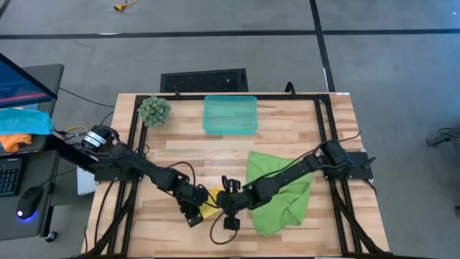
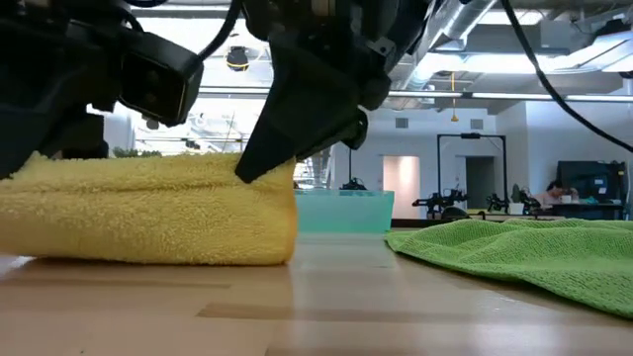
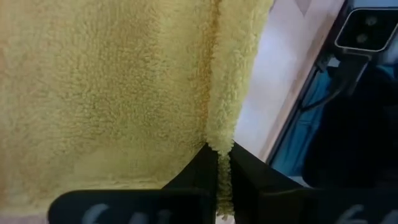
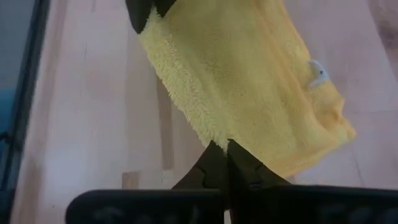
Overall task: Roll microfiber towels into tight, uniform cylinder then place into a basket
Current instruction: Roll the yellow microfiber cloth
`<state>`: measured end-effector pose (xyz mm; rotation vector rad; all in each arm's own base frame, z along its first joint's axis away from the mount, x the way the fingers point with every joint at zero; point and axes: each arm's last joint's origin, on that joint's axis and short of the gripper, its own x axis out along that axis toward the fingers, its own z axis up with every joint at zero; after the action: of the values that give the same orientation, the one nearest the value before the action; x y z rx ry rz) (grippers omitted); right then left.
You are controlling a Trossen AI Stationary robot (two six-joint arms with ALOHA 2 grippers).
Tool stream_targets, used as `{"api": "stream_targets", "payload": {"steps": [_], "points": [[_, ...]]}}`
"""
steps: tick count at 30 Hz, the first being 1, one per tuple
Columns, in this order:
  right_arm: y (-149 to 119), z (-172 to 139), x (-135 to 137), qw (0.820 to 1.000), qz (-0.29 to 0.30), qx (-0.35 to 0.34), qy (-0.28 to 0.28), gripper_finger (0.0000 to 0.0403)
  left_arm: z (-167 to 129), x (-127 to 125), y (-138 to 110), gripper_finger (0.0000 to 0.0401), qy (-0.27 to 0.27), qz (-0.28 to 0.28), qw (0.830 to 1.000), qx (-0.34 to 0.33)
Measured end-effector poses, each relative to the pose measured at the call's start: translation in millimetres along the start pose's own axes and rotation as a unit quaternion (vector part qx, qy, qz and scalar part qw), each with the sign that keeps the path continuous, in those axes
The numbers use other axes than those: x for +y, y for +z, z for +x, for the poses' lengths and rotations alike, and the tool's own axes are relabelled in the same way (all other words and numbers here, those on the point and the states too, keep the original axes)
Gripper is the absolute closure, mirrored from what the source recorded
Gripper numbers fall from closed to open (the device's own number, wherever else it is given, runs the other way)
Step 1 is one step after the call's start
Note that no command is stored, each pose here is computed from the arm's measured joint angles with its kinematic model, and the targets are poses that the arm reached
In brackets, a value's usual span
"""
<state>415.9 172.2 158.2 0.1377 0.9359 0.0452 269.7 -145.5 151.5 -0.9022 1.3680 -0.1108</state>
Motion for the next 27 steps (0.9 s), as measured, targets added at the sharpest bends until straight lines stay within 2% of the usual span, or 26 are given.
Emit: {"api": "stream_targets", "payload": {"steps": [3, 6, 9, 12, 20, 23, 27], "points": [[-4, 15, -8, 1.000, 0.005, 0.009, -0.012, 0.0396, -1, 2, 3, 0.0389, 0.003, -0.015, 1.000, -0.004], [-8, 30, -17, 0.999, 0.041, 0.017, -0.020, 0.0388, -2, 3, 4, 0.0389, 0.007, -0.020, 1.000, -0.012], [-9, 38, -24, 0.997, 0.068, 0.025, -0.018, 0.0386, -1, 3, 5, 0.0389, 0.009, -0.029, 0.999, -0.018], [-9, 39, -26, 0.997, 0.071, 0.026, -0.018, 0.0395, -1, 3, 4, 0.0389, 0.012, -0.024, 0.999, -0.019], [-9, 40, -25, 0.997, 0.071, 0.022, -0.020, 0.0386, -2, 15, 0, 0.0388, 0.088, -0.021, 0.995, -0.035], [-10, 41, -25, 0.997, 0.071, 0.022, -0.021, 0.0392, -3, 18, -1, 0.0374, 0.106, -0.013, 0.994, -0.030], [-10, 41, -25, 0.997, 0.071, 0.023, -0.021, 0.0397, -3, 19, -3, 0.0329, 0.114, -0.012, 0.993, -0.021]]}}
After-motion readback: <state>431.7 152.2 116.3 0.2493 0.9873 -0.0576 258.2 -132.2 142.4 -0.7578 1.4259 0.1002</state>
